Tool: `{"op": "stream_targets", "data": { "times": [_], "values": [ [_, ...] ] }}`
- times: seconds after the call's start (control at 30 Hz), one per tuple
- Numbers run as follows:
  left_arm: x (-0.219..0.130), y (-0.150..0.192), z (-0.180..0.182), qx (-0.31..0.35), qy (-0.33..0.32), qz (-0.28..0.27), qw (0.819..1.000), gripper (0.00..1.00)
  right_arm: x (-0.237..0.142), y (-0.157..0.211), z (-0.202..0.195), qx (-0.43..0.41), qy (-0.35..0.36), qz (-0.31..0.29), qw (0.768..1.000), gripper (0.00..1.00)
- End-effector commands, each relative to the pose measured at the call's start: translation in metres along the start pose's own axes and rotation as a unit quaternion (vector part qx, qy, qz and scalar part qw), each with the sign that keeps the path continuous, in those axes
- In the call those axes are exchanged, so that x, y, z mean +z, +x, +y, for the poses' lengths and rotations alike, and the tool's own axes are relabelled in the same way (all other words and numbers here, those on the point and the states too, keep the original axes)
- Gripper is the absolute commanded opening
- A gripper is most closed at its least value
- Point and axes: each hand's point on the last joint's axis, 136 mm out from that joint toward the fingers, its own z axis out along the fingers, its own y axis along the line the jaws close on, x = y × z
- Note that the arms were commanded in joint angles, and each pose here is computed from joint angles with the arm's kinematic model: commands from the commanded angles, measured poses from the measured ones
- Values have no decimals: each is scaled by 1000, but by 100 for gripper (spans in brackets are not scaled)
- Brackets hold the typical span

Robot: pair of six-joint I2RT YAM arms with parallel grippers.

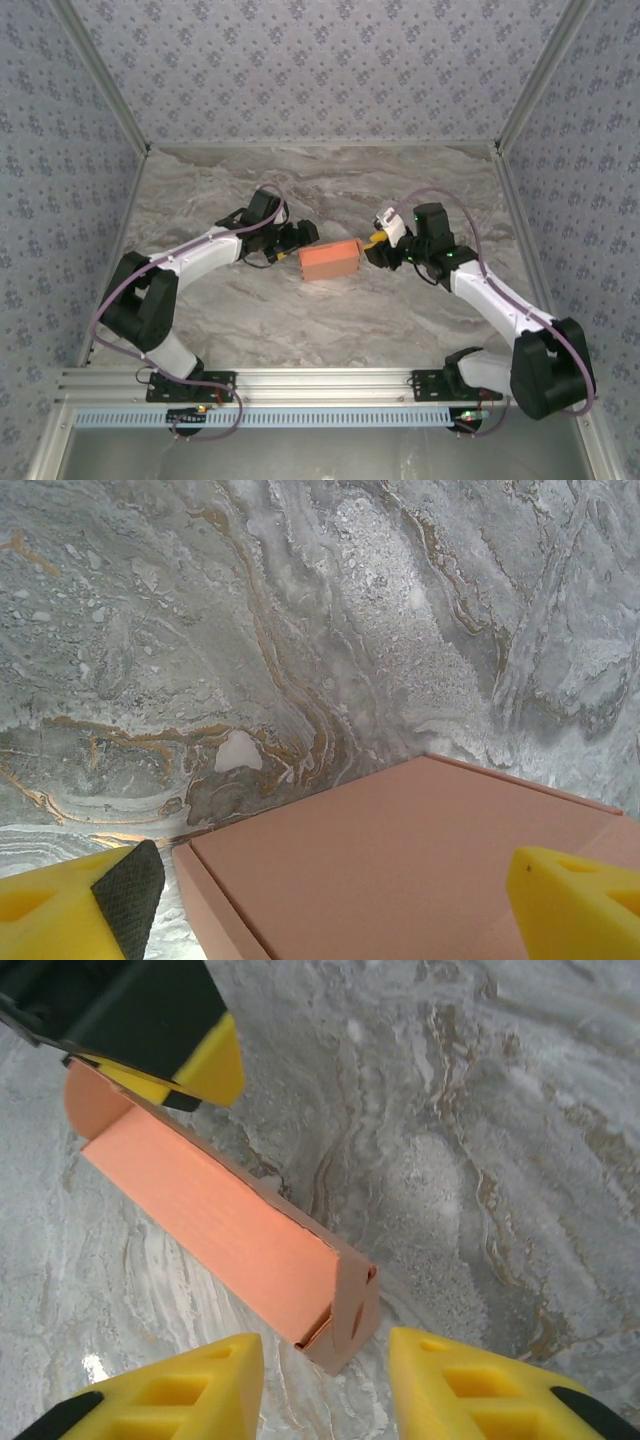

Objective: Fold the paper box

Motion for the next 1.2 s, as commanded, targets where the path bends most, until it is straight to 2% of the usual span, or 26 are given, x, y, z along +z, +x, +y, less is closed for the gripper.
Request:
{"op": "stream_targets", "data": {
  "times": [0.0,0.2,0.37,0.5,0.63,0.67,0.7,0.8,0.83,0.9,1.0,1.03,1.17],
  "values": [
    [0,-1,3,3,-7,4,1000,91,9,-7,-8,24,14,2,1000,35],
    [0,-1,4,3,-9,4,1000,92,20,-10,-5,25,10,8,1000,30],
    [-11,-9,-5,39,0,-10,999,98,24,-14,-5,22,17,9,1000,26],
    [-33,-21,-29,113,32,-32,993,99,25,-13,-6,12,19,22,1000,18],
    [-60,-40,-48,218,37,-92,971,99,26,-12,-7,8,19,27,999,15],
    [-63,-43,-52,247,43,-112,962,99,26,-12,-7,7,20,27,999,15],
    [-70,-43,-61,289,61,-146,944,99,26,-12,-6,5,19,27,999,15],
    [-92,-28,-88,440,129,-251,853,99,26,-11,-7,2,21,30,999,14],
    [-96,-21,-92,474,145,-263,827,99,26,-11,-7,1,21,31,999,14],
    [-91,2,-96,557,165,-224,782,99,26,-11,-5,-1,19,32,999,14],
    [-68,32,-85,661,138,-109,730,99,26,-10,-5,-4,18,36,999,15],
    [-60,38,-80,680,136,-76,717,99,26,-10,-5,-3,17,37,999,16],
    [-40,34,-79,689,118,-54,713,99,28,-7,-4,-4,12,46,999,22]
  ]
}}
